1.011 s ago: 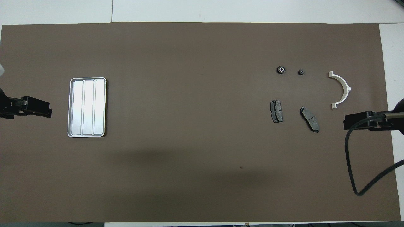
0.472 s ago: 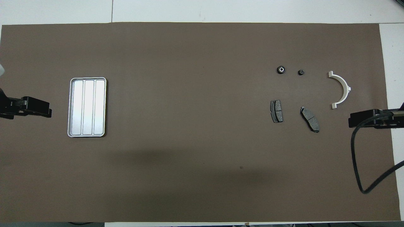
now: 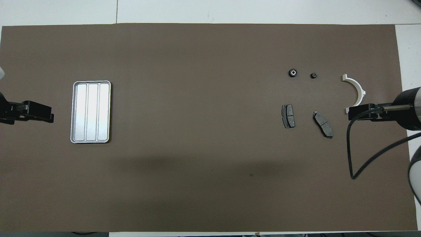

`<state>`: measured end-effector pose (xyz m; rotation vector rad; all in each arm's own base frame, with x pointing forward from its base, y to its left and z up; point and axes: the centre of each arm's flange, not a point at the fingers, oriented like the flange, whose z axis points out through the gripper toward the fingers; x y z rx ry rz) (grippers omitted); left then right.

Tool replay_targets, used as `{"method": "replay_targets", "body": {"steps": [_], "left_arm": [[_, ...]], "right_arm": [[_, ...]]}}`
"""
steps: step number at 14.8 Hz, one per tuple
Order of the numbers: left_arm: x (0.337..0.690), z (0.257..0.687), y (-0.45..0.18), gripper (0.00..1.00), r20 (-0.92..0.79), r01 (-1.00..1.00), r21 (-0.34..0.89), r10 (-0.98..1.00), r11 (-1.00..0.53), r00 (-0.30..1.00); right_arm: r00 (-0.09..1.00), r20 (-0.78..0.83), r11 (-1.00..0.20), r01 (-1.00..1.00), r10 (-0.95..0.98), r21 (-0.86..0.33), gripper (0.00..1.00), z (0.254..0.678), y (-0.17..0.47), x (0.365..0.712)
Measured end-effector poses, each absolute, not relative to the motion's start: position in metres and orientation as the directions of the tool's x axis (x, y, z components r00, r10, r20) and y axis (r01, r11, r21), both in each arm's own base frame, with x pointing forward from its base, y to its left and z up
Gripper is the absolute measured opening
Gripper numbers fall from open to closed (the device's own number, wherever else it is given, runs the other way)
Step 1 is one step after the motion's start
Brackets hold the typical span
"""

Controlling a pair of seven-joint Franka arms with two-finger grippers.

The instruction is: Pick bearing gear from pile to tray

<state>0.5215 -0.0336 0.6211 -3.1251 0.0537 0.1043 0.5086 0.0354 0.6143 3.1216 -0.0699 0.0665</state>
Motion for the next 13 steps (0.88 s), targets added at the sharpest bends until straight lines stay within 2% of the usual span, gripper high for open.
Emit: {"method": "replay_targets", "body": {"steps": [9, 13], "left_arm": [[0.522, 0.621, -0.034, 1.0, -0.067, -0.035, -0.013, -0.034, -0.999, 0.997], [0.522, 0.621, -0.034, 1.0, -0.067, -0.035, -0.013, -0.034, -0.999, 0.997]], "right_arm": [[0.998, 0.017, -0.998, -0.055, -0.054, 0.009, 1.0, 0.481, 0.035, 0.582], [0.988, 0.063, -0.99, -0.138, -0.138, -0.01, 1.0, 0.411, 0.04, 0.618]]}}
